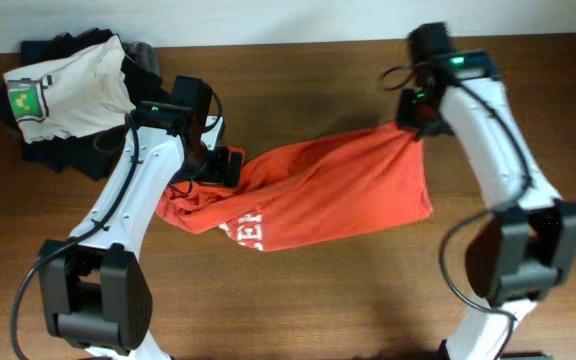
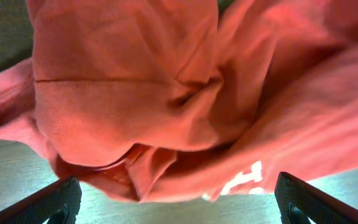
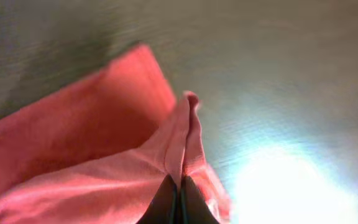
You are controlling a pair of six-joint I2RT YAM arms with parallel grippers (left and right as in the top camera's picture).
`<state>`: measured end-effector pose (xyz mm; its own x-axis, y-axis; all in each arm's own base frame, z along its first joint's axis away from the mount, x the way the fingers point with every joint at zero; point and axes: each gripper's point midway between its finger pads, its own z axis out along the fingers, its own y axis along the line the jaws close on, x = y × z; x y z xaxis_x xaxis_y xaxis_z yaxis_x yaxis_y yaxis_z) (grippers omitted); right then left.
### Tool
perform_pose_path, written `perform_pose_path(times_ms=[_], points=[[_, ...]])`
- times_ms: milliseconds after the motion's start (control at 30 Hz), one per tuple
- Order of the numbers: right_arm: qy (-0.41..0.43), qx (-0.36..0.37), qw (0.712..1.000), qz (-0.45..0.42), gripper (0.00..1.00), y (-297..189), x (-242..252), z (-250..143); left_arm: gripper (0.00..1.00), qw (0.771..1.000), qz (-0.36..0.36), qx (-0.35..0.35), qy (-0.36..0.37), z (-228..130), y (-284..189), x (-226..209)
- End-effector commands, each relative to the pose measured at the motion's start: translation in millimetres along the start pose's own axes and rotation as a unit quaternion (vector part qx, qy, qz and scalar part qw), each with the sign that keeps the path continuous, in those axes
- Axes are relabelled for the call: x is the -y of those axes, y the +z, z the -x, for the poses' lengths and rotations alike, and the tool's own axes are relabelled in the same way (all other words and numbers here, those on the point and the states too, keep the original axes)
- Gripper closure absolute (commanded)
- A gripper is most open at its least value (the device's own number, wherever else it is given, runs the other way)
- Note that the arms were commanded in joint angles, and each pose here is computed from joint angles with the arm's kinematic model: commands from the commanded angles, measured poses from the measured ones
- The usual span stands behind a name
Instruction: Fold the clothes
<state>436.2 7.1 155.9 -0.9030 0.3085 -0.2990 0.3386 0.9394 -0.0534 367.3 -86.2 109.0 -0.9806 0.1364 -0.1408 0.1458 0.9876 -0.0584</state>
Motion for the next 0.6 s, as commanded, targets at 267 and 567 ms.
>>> perform_pose_path(times_ms=[267, 567], points=[[0.192, 0.089, 0.976, 0.053, 0.96, -142.6, 151.0, -12.7, 0.01, 1.000, -0.020, -0.018, -0.005, -7.4, 7.2, 5.8], [0.194, 0.107, 0.974, 0.050, 0.96, -184.9, 157.8, -50.0, 0.01, 0.992, -0.114, -0.057, -0.005, -36.1, 36.5, 39.2]])
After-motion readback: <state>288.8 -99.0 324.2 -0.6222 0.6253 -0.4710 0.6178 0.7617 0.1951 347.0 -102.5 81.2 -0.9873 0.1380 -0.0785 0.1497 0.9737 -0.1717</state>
